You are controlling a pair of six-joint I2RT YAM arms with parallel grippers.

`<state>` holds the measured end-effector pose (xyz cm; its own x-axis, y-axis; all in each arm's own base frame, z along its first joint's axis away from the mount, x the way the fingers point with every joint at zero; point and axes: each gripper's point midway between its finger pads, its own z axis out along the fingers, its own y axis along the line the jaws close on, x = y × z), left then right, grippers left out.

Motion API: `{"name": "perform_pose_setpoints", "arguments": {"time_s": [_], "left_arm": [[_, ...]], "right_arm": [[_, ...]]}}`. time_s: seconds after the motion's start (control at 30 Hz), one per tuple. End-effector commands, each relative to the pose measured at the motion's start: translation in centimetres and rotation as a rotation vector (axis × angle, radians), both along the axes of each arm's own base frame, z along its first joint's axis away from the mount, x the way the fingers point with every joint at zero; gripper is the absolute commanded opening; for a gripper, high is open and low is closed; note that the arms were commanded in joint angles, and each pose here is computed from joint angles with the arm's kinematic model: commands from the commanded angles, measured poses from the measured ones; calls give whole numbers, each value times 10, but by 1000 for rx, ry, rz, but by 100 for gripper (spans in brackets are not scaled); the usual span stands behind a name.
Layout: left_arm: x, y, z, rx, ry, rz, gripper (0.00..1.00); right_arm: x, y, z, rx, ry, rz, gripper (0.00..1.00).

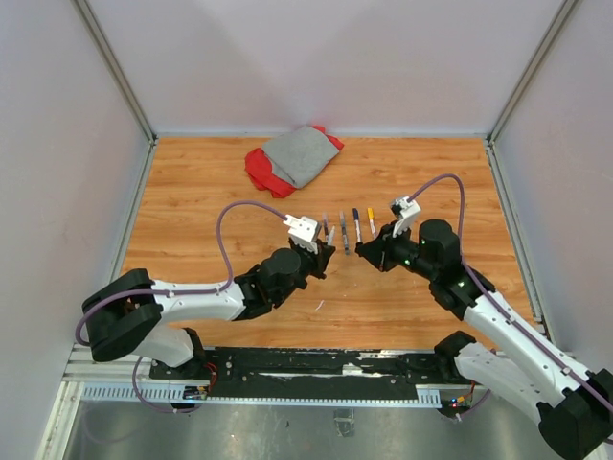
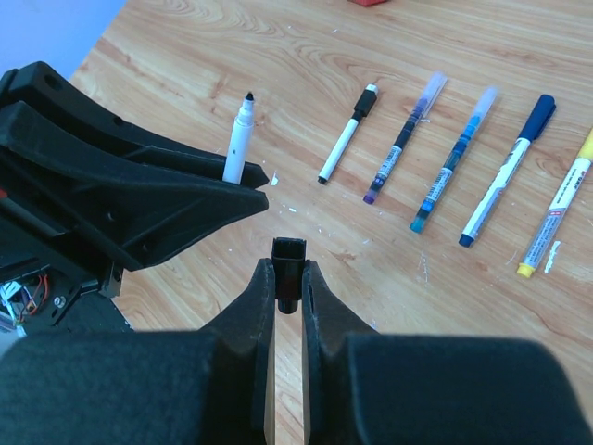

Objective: Insert the pens into the pen caps
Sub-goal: Insert the pen cap onto the pen.

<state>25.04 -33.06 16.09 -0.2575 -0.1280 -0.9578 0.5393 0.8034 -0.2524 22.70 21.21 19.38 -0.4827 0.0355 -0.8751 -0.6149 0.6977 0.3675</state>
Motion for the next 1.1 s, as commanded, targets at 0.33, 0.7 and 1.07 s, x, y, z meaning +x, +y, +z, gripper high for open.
{"name": "perform_pose_setpoints", "arguments": {"time_s": [0.33, 0.7, 1.07], "left_arm": [[-15, -16, 17, -20, -31, -9, 0], [-39, -37, 17, -60, -65, -188, 0], [-43, -40, 18, -64, -73, -210, 0]], "right_arm": [[6, -13, 33, 187, -78, -120, 1], [-1, -6, 53, 415, -100, -114, 1], [12, 2, 65, 493, -105, -118, 0]]}}
